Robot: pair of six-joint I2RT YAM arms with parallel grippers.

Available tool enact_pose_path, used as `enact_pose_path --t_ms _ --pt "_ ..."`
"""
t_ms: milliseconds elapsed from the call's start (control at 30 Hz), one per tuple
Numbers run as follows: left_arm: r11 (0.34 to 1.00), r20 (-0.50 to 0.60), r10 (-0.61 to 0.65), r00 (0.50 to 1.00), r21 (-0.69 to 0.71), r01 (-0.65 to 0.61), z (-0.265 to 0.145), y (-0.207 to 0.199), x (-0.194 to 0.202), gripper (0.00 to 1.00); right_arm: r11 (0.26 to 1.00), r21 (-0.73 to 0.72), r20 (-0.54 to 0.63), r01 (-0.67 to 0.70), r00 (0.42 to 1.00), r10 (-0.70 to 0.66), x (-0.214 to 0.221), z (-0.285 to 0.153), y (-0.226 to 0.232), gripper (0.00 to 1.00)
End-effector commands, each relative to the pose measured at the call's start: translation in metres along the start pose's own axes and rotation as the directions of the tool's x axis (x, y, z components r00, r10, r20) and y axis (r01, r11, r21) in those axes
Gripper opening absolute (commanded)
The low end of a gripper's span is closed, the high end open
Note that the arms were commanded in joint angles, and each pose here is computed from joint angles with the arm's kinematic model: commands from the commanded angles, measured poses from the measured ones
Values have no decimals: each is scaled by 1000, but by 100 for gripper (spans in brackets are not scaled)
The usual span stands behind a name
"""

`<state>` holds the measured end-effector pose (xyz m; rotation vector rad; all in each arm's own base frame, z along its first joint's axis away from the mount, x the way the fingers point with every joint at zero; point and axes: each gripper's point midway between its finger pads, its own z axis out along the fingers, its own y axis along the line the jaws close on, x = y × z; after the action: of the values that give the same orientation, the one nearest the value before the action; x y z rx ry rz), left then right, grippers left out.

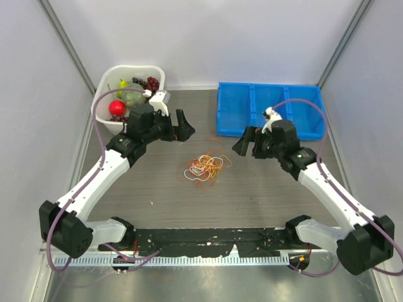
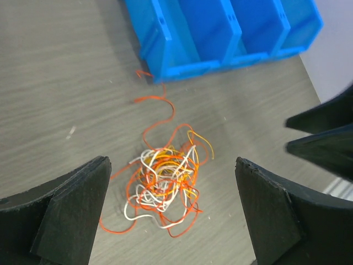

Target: Untangle the cables

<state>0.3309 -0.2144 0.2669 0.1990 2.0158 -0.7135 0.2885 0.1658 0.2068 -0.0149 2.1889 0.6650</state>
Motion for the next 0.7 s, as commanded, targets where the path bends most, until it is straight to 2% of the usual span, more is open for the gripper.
enact_pose_path --t_ms 0,167,233,400,433,667 --pt "991 -12 -63 998 122 64 7 -18 7 100 967 -239 -68 -91 995 77 20 31 40 97" --pt "989 -117 -119 986 73 127 20 -7 34 99 982 -185 -124 -30 992 6 51 77 47 95" --pt "987 -166 -130 977 75 144 26 -8 42 97 987 -155 -133 -35 991 14 57 89 44 93" --pt "974 -209 -195 958 77 215 36 -7 58 94 986 -157 -131 -62 990 42 68 111 41 85" --pt "970 -223 -209 952 75 230 40 -7 63 93 984 -164 -147 -65 988 41 73 116 41 78" --pt "928 -373 -299 878 100 359 59 -15 95 83 970 -232 -196 -68 980 22 103 132 65 49"
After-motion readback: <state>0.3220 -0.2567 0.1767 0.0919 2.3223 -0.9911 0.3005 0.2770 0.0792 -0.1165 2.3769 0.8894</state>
